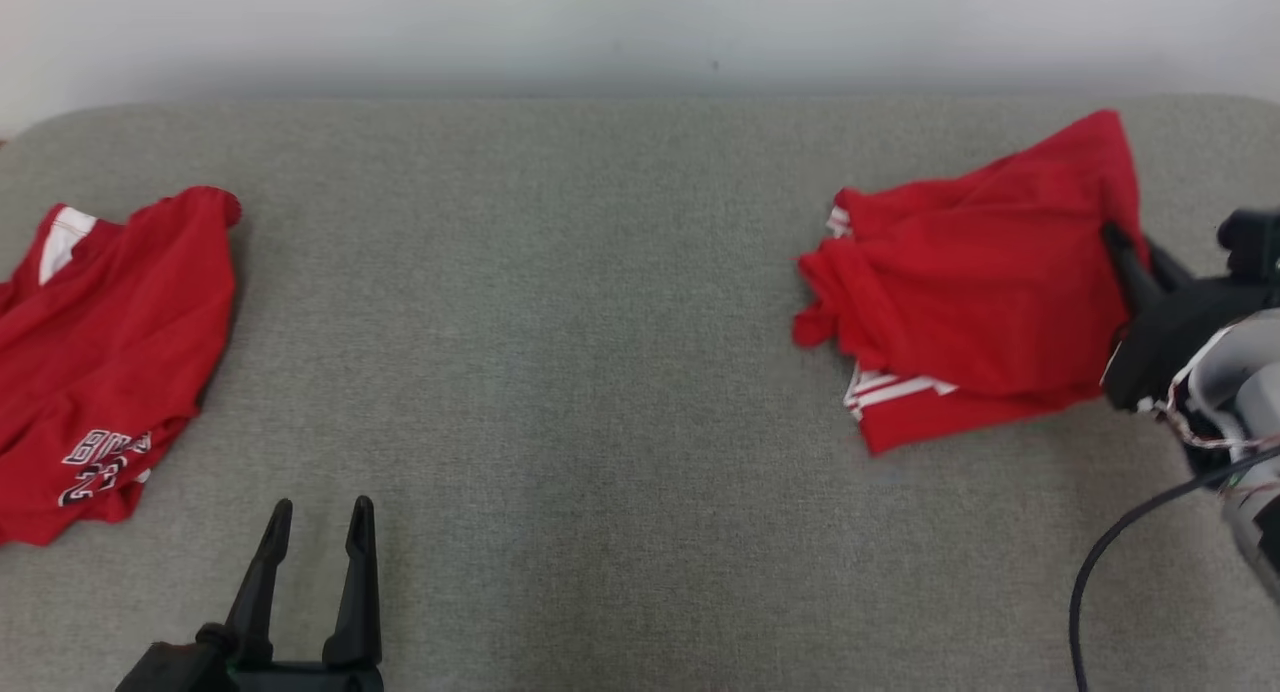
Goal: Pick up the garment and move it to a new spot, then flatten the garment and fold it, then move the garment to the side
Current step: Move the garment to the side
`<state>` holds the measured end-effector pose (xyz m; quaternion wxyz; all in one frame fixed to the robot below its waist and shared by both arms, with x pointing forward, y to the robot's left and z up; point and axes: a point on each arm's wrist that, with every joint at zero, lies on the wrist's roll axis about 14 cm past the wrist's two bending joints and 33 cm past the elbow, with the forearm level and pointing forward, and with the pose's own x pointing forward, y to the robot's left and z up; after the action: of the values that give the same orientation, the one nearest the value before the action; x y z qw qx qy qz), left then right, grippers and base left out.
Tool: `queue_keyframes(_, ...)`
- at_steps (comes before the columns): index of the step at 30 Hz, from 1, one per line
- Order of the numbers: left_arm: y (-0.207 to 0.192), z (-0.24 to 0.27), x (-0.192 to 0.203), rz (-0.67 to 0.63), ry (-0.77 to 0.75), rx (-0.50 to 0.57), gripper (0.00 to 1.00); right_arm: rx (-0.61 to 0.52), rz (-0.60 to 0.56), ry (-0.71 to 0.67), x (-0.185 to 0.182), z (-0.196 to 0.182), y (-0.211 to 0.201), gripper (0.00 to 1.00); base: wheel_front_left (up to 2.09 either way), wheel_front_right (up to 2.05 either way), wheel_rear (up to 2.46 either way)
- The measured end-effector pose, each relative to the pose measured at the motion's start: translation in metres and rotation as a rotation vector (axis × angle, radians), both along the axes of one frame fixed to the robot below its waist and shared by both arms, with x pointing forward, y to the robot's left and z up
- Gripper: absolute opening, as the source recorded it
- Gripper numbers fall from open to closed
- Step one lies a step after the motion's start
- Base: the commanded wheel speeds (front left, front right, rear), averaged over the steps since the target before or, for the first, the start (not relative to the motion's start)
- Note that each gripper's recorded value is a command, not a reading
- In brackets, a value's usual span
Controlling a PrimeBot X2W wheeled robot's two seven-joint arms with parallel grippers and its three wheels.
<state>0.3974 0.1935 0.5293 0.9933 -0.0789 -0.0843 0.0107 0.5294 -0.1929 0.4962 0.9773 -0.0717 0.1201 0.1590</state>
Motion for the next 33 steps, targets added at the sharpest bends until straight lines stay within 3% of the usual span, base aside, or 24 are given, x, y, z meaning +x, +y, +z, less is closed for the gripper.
queue_keyframes(23,-0.014,-0.012,0.045,-0.061,-0.012,0.082,1.0,-0.318,-0.2,0.071,0.049,0.008,-0.132,0.0,0.0,0.0,0.0)
queue_keyframes(33,-0.018,-0.019,0.054,-0.072,-0.007,0.095,1.0,-0.367,-0.239,0.107,0.057,-0.002,-0.154,0.0,0.0,0.0,0.0)
